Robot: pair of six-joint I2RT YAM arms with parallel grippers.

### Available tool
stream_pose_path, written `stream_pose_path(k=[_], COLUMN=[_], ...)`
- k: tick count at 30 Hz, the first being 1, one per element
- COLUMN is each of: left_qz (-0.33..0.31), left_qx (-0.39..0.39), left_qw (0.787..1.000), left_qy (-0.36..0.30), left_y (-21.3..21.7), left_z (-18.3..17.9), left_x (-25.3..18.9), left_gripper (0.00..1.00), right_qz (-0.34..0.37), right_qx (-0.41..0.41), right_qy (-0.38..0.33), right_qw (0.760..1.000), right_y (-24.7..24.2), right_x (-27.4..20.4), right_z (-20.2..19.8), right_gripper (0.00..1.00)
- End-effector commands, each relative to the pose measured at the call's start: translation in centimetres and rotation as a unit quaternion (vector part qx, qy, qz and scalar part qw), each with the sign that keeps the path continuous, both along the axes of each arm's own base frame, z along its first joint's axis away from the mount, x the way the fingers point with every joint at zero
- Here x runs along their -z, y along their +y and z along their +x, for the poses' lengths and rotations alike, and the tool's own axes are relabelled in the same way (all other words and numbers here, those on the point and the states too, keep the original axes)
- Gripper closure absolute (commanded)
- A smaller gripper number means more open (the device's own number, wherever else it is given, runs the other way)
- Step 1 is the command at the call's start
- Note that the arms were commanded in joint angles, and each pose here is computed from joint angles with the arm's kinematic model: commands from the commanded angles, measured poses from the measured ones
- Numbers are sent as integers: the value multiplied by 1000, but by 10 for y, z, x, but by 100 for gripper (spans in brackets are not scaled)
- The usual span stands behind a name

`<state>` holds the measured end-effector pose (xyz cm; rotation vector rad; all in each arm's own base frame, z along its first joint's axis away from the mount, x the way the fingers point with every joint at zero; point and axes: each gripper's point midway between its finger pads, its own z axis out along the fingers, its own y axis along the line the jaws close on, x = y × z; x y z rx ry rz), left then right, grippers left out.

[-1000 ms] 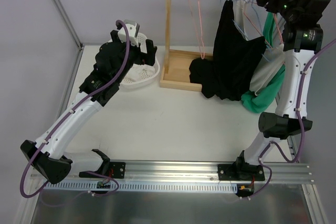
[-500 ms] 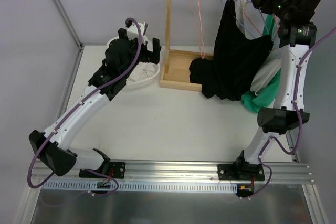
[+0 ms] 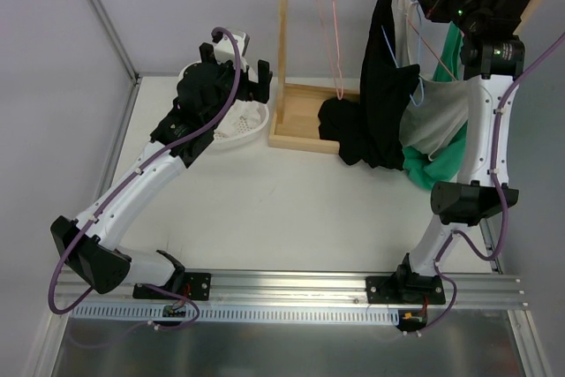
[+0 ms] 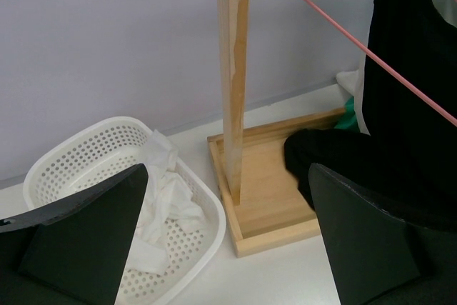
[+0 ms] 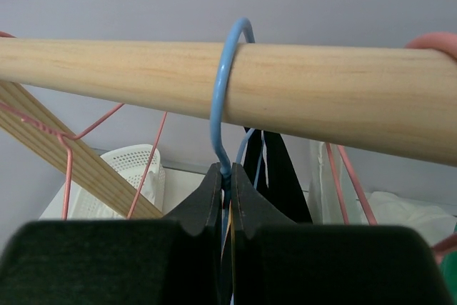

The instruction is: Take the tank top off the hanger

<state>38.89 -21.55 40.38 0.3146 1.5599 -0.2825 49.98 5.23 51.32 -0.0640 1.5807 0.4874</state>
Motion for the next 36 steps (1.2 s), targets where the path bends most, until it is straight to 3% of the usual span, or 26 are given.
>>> stream_pose_path(k=[1, 27, 33, 36], left_qz=[-17, -34, -44, -39], left_qx=[3, 23, 94, 142], left_qw=[999, 997, 991, 984], left_qy=[-41, -72, -86, -102], left_y=[-2, 4, -13, -29], left_z=[-2, -22, -45, -61], left_x=[-31, -61, -73, -83], left_gripper=[1, 1, 1, 1], right_qz=[-17, 0, 22, 45], right_qx=[5, 19, 7, 45], right_qy=[-35, -135, -123, -107], right_qw=[999, 991, 992, 992], right_y=[2, 4, 12, 4], right_x=[-24, -103, -101, -93], right_z=[-15, -74, -103, -123], right_gripper=[100, 100, 100, 100])
